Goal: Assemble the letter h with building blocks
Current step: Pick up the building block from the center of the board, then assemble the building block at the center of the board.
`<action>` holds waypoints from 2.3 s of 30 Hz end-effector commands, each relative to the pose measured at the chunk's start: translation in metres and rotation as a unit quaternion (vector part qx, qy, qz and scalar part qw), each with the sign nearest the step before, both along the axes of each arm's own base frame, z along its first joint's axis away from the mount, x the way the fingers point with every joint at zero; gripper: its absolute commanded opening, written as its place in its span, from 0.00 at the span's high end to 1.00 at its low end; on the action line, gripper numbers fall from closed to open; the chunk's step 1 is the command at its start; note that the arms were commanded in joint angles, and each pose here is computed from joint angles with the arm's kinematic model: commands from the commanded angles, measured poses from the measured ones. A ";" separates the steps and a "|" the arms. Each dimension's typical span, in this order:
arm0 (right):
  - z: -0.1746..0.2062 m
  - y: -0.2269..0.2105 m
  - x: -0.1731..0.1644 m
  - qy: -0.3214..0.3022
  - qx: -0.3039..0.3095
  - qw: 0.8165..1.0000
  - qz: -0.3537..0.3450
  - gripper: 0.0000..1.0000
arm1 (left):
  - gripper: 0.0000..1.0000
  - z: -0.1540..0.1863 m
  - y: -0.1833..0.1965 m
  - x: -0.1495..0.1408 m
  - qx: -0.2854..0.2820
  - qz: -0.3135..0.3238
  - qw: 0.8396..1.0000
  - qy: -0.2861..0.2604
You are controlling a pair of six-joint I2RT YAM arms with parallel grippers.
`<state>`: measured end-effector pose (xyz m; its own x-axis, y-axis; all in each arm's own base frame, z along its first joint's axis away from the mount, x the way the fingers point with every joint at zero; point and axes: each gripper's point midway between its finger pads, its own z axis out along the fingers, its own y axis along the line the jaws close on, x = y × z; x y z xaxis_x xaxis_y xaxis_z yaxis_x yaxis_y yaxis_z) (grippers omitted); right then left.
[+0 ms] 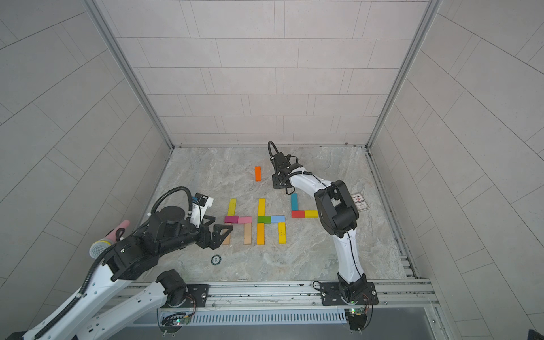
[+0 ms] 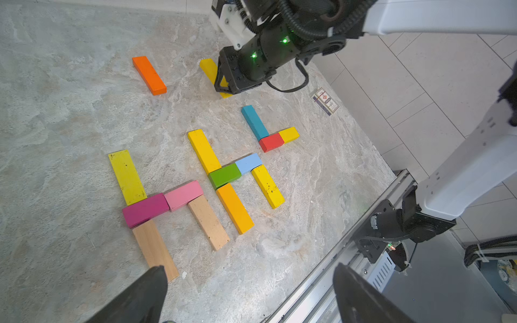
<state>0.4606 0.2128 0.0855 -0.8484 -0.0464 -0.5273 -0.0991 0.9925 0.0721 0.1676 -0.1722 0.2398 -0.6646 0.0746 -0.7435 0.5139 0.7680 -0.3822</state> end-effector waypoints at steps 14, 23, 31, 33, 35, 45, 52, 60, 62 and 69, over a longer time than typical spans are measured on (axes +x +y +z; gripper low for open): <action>0.028 -0.045 -0.153 0.013 0.051 0.998 -0.031 0.77 | 0.00 0.005 0.003 0.001 -0.007 0.005 1.000 -0.016; -0.002 -0.059 -0.220 0.038 0.057 0.997 -0.030 0.77 | 0.00 0.005 0.003 0.002 -0.006 0.006 1.000 -0.017; -0.043 -0.049 -0.245 0.061 0.058 0.996 -0.024 0.78 | 0.00 0.006 0.004 0.002 -0.006 0.009 1.000 -0.019; -0.048 -0.045 -0.246 0.061 0.056 0.996 -0.025 0.78 | 0.00 0.005 0.004 0.002 -0.005 0.009 1.000 -0.018; -0.050 -0.043 -0.244 0.060 0.059 0.996 -0.033 0.78 | 0.00 0.005 0.005 0.002 -0.004 0.009 1.000 -0.018; -0.060 -0.046 -0.241 0.060 0.058 0.994 -0.066 0.78 | 0.00 0.006 0.005 0.002 -0.006 0.010 1.000 -0.020; -0.063 -0.048 -0.236 0.057 0.036 0.995 -0.070 0.78 | 0.00 0.007 0.006 0.002 -0.007 0.011 1.000 -0.022; -0.063 -0.045 -0.232 0.055 0.029 0.996 -0.062 0.77 | 0.00 0.008 0.006 0.001 -0.008 0.011 1.000 -0.023; -0.063 -0.045 -0.230 0.054 0.025 0.996 -0.062 0.77 | 0.00 0.007 0.006 0.001 -0.007 0.011 1.000 -0.023; -0.066 -0.045 -0.229 0.058 0.017 0.996 -0.063 0.76 | 0.00 0.008 0.007 0.002 -0.008 0.012 1.000 -0.024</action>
